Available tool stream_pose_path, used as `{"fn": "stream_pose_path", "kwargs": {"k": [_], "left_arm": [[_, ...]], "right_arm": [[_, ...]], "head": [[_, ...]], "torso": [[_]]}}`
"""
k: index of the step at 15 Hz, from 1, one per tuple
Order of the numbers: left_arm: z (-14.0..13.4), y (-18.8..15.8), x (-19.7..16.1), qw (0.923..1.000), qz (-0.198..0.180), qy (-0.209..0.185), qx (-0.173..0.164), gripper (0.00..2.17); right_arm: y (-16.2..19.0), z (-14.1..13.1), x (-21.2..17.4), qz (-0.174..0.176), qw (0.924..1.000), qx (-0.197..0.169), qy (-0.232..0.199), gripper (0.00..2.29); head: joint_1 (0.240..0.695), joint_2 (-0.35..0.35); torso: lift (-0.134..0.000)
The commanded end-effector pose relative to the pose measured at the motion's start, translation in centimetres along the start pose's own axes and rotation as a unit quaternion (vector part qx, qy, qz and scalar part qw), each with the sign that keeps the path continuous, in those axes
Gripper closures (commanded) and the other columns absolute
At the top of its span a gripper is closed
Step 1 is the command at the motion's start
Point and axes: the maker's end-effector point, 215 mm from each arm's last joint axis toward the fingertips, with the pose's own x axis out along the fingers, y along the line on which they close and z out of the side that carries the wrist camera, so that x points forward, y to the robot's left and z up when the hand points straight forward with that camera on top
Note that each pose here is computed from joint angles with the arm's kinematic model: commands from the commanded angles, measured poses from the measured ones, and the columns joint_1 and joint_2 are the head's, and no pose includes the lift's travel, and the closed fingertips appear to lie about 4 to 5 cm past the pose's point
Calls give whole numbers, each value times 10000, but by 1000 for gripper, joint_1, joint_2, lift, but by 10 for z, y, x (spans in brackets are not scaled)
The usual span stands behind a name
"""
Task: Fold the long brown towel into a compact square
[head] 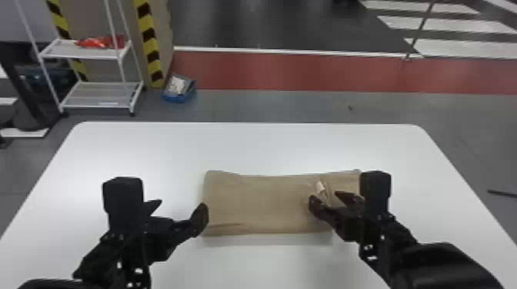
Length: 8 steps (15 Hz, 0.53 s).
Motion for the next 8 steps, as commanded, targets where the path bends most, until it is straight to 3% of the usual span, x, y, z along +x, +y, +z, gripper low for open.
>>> {"fn": "stream_pose_path", "kwargs": {"k": [1, 3, 5, 7, 8], "left_arm": [[9, -3, 1, 9998, -20, -182, -27, 39], [38, -4, -3, 9964, -23, -844, -82, 39], [75, -1, -18, 9832, 69, -1817, -149, 29], [82, -1, -24, 9770, 121, -2118, -210, 29], [79, -1, -23, 9775, 111, -2091, -251, 29]], "right_arm": [[-1, -4, 1, -12, 10000, -8, 41, 410], [-1, -7, 4, -15, 10000, -18, 75, 505], [2, -6, 5, 16, 10000, -25, 64, 508], [3, -6, 5, 19, 10000, -35, 67, 596], [4, -7, 5, 30, 10000, -31, 67, 680]], "head": [[695, -82], [695, -84], [695, -83], [695, -77], [695, -69]], "torso": [[-102], [-102], [-102], [-102], [-102]]}}
